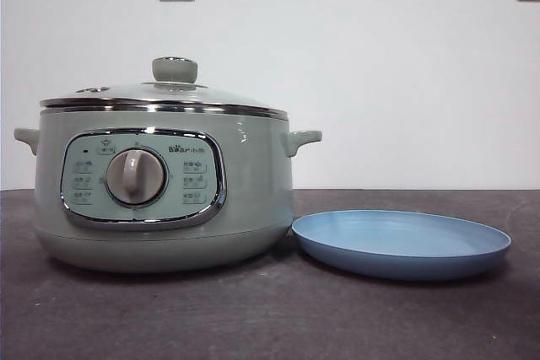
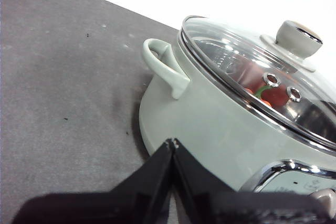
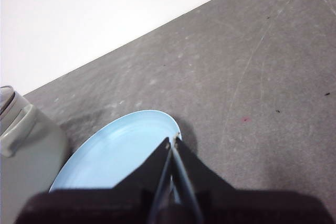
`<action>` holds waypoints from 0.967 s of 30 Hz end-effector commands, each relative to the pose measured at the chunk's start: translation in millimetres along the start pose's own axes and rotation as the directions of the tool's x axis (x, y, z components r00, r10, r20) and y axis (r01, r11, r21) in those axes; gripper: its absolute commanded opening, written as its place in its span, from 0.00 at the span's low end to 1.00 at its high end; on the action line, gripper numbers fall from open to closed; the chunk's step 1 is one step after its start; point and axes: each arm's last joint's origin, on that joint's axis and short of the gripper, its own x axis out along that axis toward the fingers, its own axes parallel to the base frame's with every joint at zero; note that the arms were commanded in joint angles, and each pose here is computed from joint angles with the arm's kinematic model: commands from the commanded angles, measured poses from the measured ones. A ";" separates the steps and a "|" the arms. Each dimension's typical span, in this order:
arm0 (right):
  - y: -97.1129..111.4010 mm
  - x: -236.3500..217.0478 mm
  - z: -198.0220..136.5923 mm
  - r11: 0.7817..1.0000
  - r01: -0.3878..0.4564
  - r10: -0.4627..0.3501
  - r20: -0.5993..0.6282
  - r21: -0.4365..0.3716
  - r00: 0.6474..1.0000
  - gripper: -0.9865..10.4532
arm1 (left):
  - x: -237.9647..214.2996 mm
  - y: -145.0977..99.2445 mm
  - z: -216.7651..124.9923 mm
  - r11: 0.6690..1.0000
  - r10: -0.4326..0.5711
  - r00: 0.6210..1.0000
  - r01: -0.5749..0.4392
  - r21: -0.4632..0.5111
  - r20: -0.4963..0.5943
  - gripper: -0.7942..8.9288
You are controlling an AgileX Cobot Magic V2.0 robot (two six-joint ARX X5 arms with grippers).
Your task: Take the pumpkin out from the steamer,put the pumpkin in the blue plate,close the lid
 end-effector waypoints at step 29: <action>59.9 -33.7 120.5 0.997 -0.079 0.081 0.096 -0.019 0.992 0.08 | -43.7 -54.8 99.8 0.998 -0.062 0.996 0.060 0.033 0.071 0.07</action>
